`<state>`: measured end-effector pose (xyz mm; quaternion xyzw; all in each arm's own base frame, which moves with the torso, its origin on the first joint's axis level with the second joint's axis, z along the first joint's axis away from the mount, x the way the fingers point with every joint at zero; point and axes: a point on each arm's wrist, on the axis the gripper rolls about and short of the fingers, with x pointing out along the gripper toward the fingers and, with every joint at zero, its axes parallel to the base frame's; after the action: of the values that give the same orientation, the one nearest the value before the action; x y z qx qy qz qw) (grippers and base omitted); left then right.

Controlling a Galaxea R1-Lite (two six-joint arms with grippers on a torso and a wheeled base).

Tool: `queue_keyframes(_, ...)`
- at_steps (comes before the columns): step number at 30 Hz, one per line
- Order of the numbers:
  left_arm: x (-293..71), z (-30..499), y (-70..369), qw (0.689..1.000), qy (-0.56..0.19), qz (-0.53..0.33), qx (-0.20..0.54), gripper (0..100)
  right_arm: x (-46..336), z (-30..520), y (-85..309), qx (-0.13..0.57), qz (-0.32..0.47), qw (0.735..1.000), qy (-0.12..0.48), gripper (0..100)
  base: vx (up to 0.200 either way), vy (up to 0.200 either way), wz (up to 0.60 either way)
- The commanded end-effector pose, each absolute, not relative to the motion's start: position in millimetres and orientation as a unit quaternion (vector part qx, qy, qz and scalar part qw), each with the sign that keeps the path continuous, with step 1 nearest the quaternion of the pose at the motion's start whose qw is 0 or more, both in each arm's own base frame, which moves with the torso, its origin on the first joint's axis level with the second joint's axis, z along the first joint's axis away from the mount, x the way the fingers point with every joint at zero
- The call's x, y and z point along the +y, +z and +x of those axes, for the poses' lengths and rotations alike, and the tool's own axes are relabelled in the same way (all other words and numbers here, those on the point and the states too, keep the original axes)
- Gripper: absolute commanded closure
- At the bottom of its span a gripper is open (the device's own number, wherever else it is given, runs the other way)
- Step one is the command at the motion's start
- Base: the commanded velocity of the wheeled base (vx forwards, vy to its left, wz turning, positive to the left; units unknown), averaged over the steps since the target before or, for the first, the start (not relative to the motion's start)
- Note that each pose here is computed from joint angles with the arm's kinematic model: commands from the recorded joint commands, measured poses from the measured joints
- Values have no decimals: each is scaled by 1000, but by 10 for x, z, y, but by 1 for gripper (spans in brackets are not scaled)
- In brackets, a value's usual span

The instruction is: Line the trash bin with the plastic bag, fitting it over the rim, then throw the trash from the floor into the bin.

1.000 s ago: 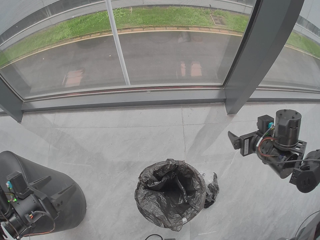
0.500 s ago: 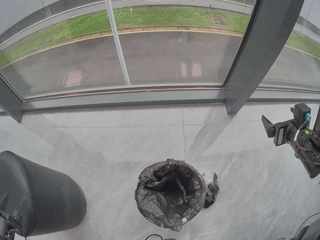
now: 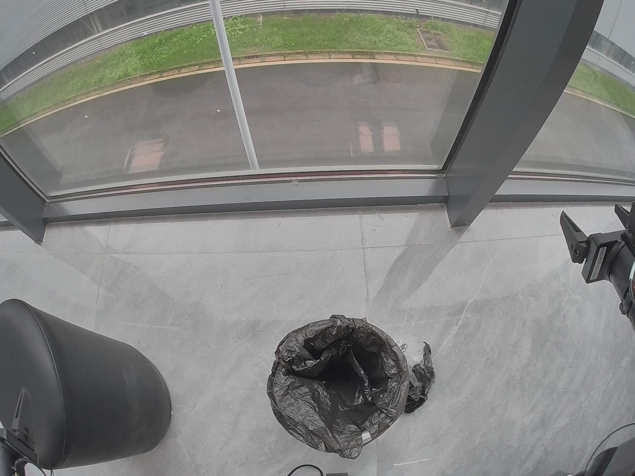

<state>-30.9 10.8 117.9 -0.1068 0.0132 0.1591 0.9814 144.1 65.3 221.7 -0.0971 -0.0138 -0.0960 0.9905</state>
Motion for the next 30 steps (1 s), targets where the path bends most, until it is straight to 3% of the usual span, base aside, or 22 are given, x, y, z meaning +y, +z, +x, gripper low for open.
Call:
queue_keyframes(1, 65, -306, 1069, 971, 222, -83, 23, 0, 618, 1363, 2233, -24, -91, 991, -94, 0, 0, 0, 0)
queue_keyframes(5, 72, -219, 831, 972, 220, -75, 44, 0, 668, 1331, 2173, -17, -95, 993, -73, 0, 0, 0, 0)
queue_keyframes(10, 67, -179, 829, 979, 192, -74, -3, 0, 723, 1404, 2119, -4, -101, 993, -67, 0, 0, 0, 0)
queue_keyframes(20, 44, -179, 829, 992, 128, 2, 6, 0, 1206, 2164, 1796, -2, -90, 994, -60, 0, 0, 0, 0)
queue_keyframes(25, 27, -231, 813, 998, 58, 26, -27, 0, 1395, 2387, 1641, -1, -106, 993, -47, 0, 0, 0, 0)
queue_keyframes(30, 27, -231, 808, 998, 57, 4, -26, 0, 1540, 2590, 1537, 9, -115, 992, -43, 0, 0, 0, 0)
